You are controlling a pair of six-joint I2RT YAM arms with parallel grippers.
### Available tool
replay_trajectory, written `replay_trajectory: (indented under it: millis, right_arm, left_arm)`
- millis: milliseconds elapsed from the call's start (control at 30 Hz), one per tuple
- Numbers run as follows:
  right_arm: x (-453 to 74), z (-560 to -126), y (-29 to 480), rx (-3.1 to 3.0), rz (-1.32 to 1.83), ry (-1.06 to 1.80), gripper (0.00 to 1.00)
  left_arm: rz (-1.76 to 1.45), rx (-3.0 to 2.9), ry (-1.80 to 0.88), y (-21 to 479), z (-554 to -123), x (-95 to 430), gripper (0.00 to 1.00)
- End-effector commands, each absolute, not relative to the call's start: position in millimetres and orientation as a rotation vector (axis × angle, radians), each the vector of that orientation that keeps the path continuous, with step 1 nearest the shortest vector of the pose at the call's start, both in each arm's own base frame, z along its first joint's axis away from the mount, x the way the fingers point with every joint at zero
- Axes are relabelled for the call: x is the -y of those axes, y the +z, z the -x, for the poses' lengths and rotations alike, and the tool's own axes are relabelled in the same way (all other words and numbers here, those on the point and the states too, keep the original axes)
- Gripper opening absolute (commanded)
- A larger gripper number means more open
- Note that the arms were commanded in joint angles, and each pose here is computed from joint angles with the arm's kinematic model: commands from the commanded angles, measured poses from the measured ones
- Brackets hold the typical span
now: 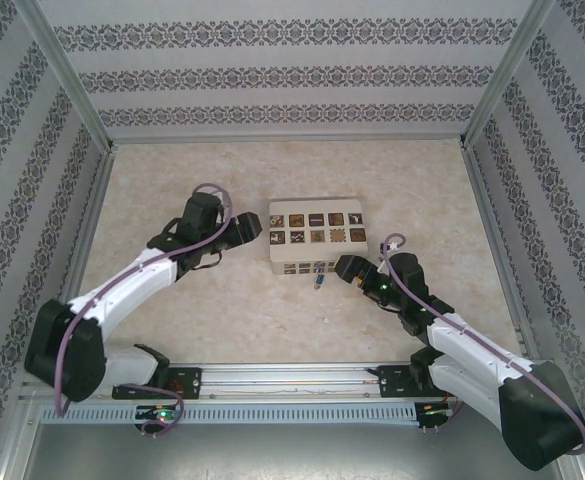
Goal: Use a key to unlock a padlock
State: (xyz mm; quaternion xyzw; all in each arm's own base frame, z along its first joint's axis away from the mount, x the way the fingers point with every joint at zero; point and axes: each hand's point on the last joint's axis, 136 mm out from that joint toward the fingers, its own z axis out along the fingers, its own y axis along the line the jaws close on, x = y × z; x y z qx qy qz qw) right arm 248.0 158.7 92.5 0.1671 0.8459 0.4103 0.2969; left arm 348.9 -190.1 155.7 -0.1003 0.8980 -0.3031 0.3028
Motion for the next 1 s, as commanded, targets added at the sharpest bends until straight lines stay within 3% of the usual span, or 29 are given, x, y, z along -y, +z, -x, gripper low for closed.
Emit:
replay_trajectory:
  millis: [0, 333, 967]
  right_arm:
    - [-162, -256, 108, -2.200, -0.389, 1.123, 0.98]
    - [-162, -266, 112, -2.175, -0.362, 1.128, 0.98]
    - [-175, -282, 115, -2.189, -0.258, 1.135, 0.98]
  left_arm:
    - [0.174, -2.357, -0.913, 168, -366, 211, 0.73]
    - [0.180, -2.481, -0.931, 126, -391, 231, 0.67]
    - [0.260, -2.619, -0.894, 64, -361, 220, 0.62]
